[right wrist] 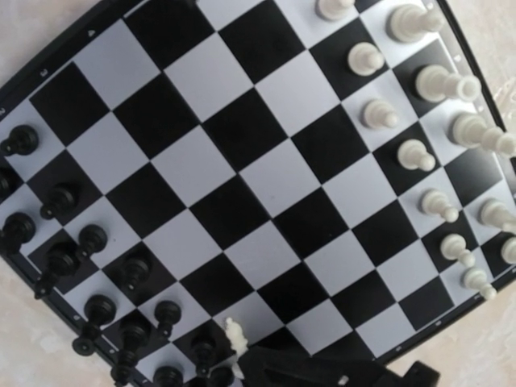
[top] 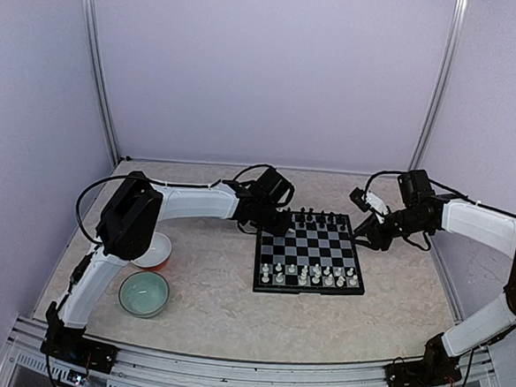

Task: Set up the chess pieces on the board
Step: Move the bishop to the chessboard, then pick up the bishop from the chessboard.

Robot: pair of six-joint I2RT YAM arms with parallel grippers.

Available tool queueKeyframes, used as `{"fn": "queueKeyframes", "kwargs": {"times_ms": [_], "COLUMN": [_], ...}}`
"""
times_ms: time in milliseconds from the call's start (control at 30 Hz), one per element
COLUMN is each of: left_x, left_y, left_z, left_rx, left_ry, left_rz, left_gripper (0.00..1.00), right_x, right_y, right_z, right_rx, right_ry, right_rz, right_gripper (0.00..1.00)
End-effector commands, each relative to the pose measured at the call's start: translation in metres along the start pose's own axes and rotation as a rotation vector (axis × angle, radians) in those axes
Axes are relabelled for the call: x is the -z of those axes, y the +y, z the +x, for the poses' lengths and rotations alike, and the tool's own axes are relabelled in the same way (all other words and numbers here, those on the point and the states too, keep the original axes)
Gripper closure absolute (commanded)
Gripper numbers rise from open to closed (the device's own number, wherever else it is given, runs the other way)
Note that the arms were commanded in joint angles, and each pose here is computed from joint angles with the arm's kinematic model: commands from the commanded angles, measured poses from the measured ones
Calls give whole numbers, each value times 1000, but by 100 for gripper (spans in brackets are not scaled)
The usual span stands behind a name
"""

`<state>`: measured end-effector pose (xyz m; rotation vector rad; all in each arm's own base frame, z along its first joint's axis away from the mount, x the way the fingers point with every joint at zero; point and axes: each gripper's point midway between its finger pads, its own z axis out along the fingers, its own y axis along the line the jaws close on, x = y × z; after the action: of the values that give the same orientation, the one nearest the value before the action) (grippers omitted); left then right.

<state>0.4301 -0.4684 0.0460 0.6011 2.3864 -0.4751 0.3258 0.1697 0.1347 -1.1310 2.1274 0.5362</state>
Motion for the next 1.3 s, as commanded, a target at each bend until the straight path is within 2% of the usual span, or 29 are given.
{"fn": "queueKeyframes", "kwargs": {"times_ms": [0, 200, 333, 433, 733, 1033, 1267], "left_x": [16, 39, 57, 68, 85, 110, 118], "left_y": [-14, -30, -50, -58, -69, -82, -89], "left_z": [16, 24, 24, 17, -1, -24, -29], "left_rx": [-39, -26, 23, 51, 185, 276, 308], "left_ry": [40, 26, -4, -34, -102, -156, -162], "left_rz": [16, 71, 182, 223, 355, 496, 573], "left_gripper": [86, 87, 86, 86, 86, 85, 85], "right_x": [-4, -4, -5, -2, -9, -42, -52], "right_y": [6, 10, 23, 30, 13, 29, 46], "right_z": [7, 6, 2, -11, -54, -87, -90], "right_rx": [-11, -12, -2, 16, -60, 14, 58], "right_ry": [16, 9, -7, -46, -126, -108, -87], "right_rz": [-40, -66, -125, -148, -135, -164, -183], "right_gripper": [69, 69, 68, 67, 65, 63, 62]}}
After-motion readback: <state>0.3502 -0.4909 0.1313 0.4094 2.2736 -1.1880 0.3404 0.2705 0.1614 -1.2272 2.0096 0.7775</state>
